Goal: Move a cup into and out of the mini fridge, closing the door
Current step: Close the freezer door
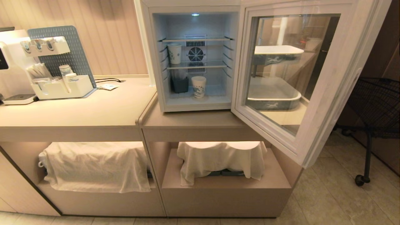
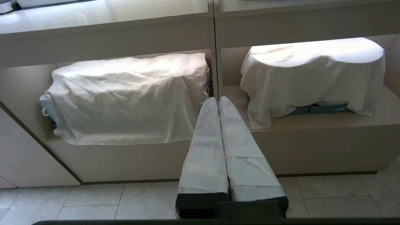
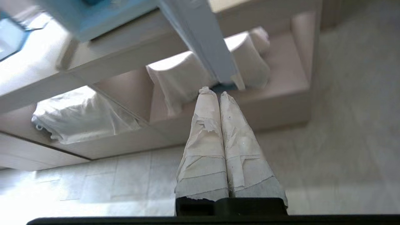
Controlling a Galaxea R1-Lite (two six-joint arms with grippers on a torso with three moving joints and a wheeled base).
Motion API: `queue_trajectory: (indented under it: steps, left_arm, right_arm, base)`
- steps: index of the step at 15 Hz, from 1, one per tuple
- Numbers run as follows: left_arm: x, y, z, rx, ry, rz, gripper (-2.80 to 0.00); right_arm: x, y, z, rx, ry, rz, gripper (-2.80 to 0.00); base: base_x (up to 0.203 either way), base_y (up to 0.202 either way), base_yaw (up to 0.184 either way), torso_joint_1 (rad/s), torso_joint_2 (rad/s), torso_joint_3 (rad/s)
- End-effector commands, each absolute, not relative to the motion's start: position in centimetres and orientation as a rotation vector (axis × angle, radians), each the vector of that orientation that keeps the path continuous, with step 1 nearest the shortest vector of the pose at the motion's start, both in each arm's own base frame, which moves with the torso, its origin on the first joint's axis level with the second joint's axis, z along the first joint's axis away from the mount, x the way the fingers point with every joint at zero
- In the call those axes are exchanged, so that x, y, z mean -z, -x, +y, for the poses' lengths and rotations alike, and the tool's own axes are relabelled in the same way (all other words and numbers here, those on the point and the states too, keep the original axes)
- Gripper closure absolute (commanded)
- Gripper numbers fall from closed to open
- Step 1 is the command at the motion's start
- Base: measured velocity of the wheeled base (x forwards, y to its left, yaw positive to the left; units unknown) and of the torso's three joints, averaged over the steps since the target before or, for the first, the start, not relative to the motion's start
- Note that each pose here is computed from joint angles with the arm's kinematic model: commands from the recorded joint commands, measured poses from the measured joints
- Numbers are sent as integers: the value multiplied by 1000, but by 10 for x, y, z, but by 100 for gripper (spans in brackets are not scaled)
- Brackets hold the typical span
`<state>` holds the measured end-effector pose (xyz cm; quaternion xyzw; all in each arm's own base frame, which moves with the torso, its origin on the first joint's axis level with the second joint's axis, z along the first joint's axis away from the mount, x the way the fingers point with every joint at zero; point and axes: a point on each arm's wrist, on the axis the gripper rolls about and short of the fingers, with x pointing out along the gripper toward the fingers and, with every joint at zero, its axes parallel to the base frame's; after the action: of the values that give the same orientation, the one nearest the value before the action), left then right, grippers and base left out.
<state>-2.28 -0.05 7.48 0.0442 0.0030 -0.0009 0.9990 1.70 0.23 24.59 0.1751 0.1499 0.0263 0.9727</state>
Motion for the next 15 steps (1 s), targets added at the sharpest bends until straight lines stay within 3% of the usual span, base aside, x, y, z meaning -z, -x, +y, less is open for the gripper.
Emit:
queue_trajectory:
  steps: [1, 5, 10, 13, 15]
  left_arm:
    - [-75, 23, -1, 2, -89, 6, 0]
    - [-75, 23, 0, 0, -89, 6, 0]
    - [-75, 23, -1, 2, -89, 6, 0]
    - [-75, 23, -1, 2, -89, 7, 0]
    - [-75, 23, -1, 2, -89, 6, 0]
  right_arm:
    - [-258, -109, 2, 57, -386, 538, 0]
    - [-255, -221, -21, 313, -354, 597, 0]
    - [-259, -318, -77, 545, -257, 359, 0]
    - [-264, -356, -90, 564, -227, 225, 0]
    - [-265, -367, -68, 475, -240, 204, 0]
  base:
    - [0, 0, 0, 0, 0, 0]
    - [0, 0, 0, 0, 0, 0]
    - [0, 0, 0, 0, 0, 0]
    - [0, 0, 0, 0, 0, 0]
    - [0, 0, 0, 0, 0, 0]
